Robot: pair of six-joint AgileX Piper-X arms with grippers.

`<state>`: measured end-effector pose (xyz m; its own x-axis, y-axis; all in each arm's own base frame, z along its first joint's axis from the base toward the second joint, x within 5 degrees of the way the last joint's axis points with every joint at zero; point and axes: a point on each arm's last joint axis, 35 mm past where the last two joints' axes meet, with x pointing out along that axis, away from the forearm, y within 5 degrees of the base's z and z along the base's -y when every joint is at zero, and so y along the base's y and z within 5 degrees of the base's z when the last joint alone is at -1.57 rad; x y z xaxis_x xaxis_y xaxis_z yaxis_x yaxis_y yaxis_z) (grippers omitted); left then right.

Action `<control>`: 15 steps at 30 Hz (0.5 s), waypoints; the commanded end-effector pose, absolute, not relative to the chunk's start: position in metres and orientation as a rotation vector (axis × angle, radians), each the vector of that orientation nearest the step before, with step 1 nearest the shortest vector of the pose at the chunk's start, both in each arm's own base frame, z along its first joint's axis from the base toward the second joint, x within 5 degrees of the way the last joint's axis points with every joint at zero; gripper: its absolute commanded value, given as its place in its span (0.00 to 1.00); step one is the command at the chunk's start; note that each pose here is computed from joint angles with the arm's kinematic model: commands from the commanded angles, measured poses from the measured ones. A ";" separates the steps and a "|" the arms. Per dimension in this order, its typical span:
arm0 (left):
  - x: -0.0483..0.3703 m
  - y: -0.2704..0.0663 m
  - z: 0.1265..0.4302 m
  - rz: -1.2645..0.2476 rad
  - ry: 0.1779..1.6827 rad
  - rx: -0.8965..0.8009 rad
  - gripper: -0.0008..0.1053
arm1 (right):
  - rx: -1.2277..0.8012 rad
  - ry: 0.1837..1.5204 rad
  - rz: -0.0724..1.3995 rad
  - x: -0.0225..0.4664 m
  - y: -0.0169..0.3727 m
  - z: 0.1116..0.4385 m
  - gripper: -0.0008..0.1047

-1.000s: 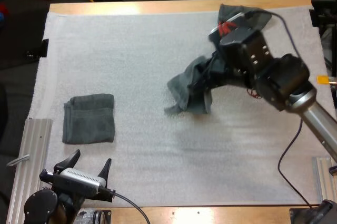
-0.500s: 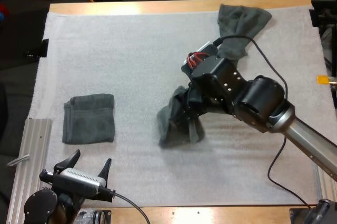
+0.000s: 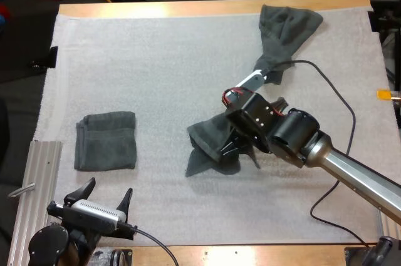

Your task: Pick towel from pile, fold and stack

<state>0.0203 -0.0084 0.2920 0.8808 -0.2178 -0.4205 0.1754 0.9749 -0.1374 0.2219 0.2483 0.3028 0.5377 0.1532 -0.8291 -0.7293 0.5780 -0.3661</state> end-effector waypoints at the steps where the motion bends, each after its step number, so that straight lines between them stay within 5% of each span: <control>1: 0.023 -0.008 0.293 -0.207 0.448 -0.104 0.66 | -0.810 0.834 0.549 0.225 0.246 0.299 0.15; 6: 0.023 -0.008 0.293 -0.207 0.448 -0.104 0.66 | -0.831 0.881 0.448 0.235 0.227 0.282 0.24; 15: 0.023 -0.008 0.293 -0.207 0.448 -0.104 0.66 | -0.780 0.961 0.278 0.266 0.184 0.279 0.66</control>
<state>0.0203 -0.0084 0.2920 0.8808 -0.2178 -0.4205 0.1754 0.9749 -0.1374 0.2654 0.1860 0.2789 0.5645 -0.1010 -0.8193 -0.5447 0.7002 -0.4616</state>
